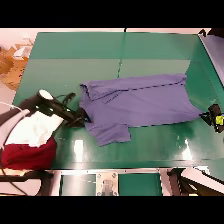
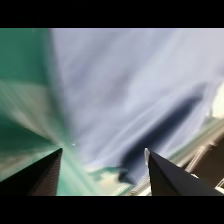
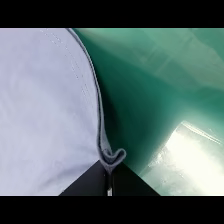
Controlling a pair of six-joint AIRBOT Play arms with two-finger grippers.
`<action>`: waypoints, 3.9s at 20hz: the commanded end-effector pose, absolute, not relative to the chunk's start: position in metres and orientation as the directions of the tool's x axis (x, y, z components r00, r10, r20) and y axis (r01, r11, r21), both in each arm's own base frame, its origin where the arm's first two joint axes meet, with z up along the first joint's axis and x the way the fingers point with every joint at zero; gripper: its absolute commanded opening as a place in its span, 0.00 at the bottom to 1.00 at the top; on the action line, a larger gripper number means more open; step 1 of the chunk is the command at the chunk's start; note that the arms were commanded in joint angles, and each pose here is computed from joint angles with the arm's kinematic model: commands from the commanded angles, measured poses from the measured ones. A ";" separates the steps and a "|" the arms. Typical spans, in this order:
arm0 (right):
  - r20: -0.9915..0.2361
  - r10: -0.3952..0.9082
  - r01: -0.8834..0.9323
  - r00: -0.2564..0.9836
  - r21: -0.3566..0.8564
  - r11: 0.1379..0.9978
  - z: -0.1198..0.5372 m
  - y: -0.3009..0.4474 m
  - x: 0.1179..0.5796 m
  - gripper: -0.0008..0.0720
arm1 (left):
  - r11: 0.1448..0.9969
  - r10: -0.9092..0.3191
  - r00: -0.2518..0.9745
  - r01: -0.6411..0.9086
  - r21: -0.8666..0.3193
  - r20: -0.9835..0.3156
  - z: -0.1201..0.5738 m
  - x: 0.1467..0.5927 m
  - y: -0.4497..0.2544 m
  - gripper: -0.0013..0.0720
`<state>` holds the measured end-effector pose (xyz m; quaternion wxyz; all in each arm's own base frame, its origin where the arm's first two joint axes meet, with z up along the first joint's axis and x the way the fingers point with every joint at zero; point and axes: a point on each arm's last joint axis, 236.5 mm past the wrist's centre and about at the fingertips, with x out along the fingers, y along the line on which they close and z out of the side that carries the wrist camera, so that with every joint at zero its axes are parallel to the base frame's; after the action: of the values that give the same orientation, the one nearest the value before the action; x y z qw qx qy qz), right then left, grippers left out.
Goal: Fold the shirts.
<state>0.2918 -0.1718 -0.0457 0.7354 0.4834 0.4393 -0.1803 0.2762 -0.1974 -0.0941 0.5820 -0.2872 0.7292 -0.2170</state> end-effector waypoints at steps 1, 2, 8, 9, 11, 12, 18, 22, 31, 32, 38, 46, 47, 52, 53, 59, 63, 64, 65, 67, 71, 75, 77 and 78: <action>-0.821 0.157 0.691 0.549 0.551 0.468 -0.046 -0.173 0.292 0.03 | 0.761 -0.646 -0.121 -0.176 -0.624 -0.754 -0.124 0.259 -0.223 0.84; -0.821 0.156 0.691 0.549 0.551 0.468 -0.046 -0.173 0.292 0.03 | 0.761 -0.647 -0.129 -0.165 -0.627 -0.751 -0.123 0.256 -0.229 0.83; -0.788 0.184 0.665 0.588 0.600 0.446 -0.038 -0.167 0.301 0.03 | 0.775 -0.632 -0.131 -0.087 -0.626 -0.764 -0.117 0.263 -0.226 0.06; -0.765 0.209 0.637 0.610 0.630 0.445 -0.031 -0.159 0.308 0.03 | 0.764 -0.645 -0.118 -0.077 -0.641 -0.755 -0.105 0.272 -0.225 0.06; -0.698 0.270 0.548 0.664 0.699 0.460 -0.004 -0.137 0.329 0.03 | 0.739 -0.673 -0.037 -0.004 -0.674 -0.739 -0.060 0.303 -0.219 0.06; -0.656 0.298 0.488 0.693 0.732 0.476 0.020 -0.125 0.341 0.03 | 0.736 -0.676 0.032 0.070 -0.673 -0.736 -0.025 0.323 -0.213 0.06; -0.154 0.313 -0.056 0.937 0.820 0.570 0.293 -0.097 0.372 0.03 | 0.733 -0.679 0.608 0.520 -0.439 -0.412 0.308 0.372 -0.183 0.06; 0.203 0.251 -0.322 0.946 0.646 0.692 0.463 -0.058 0.314 0.03 | 0.722 -0.684 0.729 0.668 -0.180 -0.037 0.498 0.294 -0.174 0.06; 0.235 0.161 -0.256 0.958 0.464 0.848 0.513 -0.037 0.284 0.03 | 0.902 -0.424 0.905 0.426 -0.075 0.042 0.536 0.266 -0.105 0.06; 0.193 0.152 -0.228 0.969 0.478 0.848 0.497 -0.044 0.293 0.03 | 0.910 -0.408 0.913 0.406 -0.086 0.001 0.519 0.282 -0.103 0.06; -0.134 0.199 -0.071 0.971 0.631 0.773 0.327 -0.059 0.394 0.03 | 0.923 -0.382 0.848 0.330 -0.198 -0.366 0.359 0.409 -0.111 0.06; -0.471 0.290 0.172 0.833 0.719 0.673 0.089 -0.067 0.540 0.03 | 0.919 -0.380 0.671 0.197 -0.341 -0.636 0.136 0.552 -0.128 0.06; -0.484 0.305 0.187 0.821 0.731 0.656 0.073 -0.068 0.550 0.03 | 0.920 -0.376 0.666 0.184 -0.347 -0.645 0.121 0.560 -0.128 0.06; -0.523 0.349 0.219 0.778 0.746 0.629 0.027 -0.072 0.572 0.03 | 0.935 -0.344 0.617 0.157 -0.317 -0.708 0.070 0.570 -0.123 0.06; -0.542 0.362 0.222 0.758 0.736 0.640 0.019 -0.069 0.569 0.03 | 0.940 -0.334 0.596 0.154 -0.304 -0.731 0.059 0.568 -0.121 0.06; -0.760 0.369 0.275 0.535 0.570 0.774 -0.040 -0.070 0.513 0.03 | 0.965 -0.261 0.402 0.127 -0.229 -0.878 -0.023 0.524 -0.104 0.06; -0.830 0.378 0.325 0.410 0.520 0.790 -0.072 -0.066 0.479 0.03 | 0.966 -0.259 0.308 0.106 -0.237 -0.916 -0.063 0.496 -0.103 0.06; -0.842 0.375 0.331 0.388 0.507 0.796 -0.075 -0.066 0.473 0.03 | 0.964 -0.264 0.293 0.101 -0.245 -0.919 -0.068 0.491 -0.104 0.06; -0.848 0.376 0.329 0.374 0.500 0.801 -0.076 -0.066 0.470 0.03 | 0.962 -0.272 0.279 0.101 -0.253 -0.921 -0.071 0.487 -0.106 0.06; -0.853 0.379 0.339 0.359 0.498 0.798 -0.077 -0.065 0.466 0.03 | 0.957 -0.288 0.248 0.113 -0.268 -0.925 -0.075 0.479 -0.109 0.06; -0.878 0.357 0.364 0.320 0.462 0.809 -0.083 -0.070 0.457 0.03 | 0.953 -0.297 0.190 0.120 -0.278 -0.936 -0.078 0.466 -0.111 0.06; -0.877 0.352 0.367 0.327 0.461 0.808 -0.083 -0.073 0.458 0.03 | 0.954 -0.294 0.217 0.122 -0.273 -0.931 -0.077 0.472 -0.111 0.06; -0.877 0.349 0.380 0.330 0.462 0.801 -0.083 -0.078 0.457 0.03 | 0.956 -0.287 0.228 0.123 -0.265 -0.930 -0.076 0.475 -0.109 0.06; -0.877 0.348 0.398 0.332 0.464 0.791 -0.083 -0.081 0.457 0.03 | 0.957 -0.283 0.232 0.125 -0.260 -0.930 -0.075 0.476 -0.108 0.06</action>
<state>0.4591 -0.0746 -0.0820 0.7538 0.3143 0.5770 -0.0058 0.4731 -0.1106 -0.0758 0.7781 -0.0697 0.6100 -0.1328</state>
